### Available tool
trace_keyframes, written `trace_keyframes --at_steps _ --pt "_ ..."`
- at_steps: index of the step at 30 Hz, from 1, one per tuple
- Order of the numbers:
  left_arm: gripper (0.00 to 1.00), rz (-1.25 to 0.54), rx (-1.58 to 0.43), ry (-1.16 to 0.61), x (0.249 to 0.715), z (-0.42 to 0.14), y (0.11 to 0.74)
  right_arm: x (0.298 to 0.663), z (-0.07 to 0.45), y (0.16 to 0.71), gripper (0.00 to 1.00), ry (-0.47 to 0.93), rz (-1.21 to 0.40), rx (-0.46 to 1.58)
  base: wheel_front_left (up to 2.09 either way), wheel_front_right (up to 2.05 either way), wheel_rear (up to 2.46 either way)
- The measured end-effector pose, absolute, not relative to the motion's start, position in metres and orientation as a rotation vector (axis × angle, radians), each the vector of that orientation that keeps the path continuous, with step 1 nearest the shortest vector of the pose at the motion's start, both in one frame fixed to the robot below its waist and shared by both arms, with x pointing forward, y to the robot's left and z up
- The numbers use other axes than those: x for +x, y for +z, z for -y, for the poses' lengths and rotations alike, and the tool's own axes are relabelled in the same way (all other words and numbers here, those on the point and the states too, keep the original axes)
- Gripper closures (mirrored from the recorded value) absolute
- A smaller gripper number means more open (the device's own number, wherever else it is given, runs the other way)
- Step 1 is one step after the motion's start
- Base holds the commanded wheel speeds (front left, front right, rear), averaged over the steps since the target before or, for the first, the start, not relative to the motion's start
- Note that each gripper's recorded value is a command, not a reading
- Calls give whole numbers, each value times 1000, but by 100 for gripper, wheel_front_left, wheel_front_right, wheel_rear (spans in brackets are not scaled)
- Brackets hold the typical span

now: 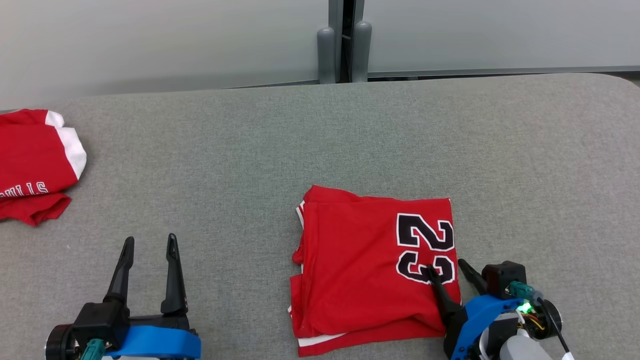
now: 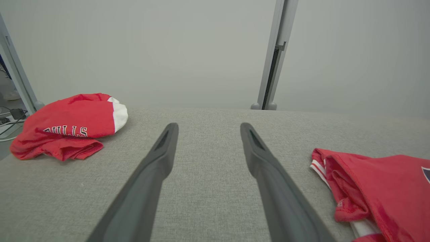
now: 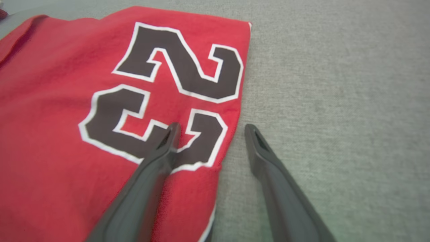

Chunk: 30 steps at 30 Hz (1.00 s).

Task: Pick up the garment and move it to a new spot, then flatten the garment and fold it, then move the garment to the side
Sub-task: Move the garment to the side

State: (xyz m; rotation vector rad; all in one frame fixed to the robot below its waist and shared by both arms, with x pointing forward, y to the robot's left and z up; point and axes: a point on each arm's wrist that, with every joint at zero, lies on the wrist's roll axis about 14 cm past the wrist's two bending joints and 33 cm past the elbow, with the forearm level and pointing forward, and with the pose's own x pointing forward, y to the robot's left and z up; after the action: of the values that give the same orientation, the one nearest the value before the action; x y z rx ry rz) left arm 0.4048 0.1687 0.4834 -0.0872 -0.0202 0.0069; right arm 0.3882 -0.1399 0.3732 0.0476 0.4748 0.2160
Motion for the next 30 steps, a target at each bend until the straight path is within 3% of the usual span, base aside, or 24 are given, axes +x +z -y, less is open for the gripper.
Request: trace_keyframes --at_steps 5,6,8,16,30 --pt "0 17 -91 0 408 -166 482 388 129 367 0 245 -500 59 0 0 0" --pt "0 16 -92 0 408 -166 482 388 127 366 9 250 -503 63 0 0 0" --pt "0 18 -93 1 410 -166 482 389 123 366 100 257 -505 80 0 0 0" --pt "0 4 -94 0 414 -164 476 402 137 372 100 239 -452 74 0 0 0" --pt "0 23 -98 -155 467 -108 467 447 280 410 100 10 -336 -148 0 0 0"
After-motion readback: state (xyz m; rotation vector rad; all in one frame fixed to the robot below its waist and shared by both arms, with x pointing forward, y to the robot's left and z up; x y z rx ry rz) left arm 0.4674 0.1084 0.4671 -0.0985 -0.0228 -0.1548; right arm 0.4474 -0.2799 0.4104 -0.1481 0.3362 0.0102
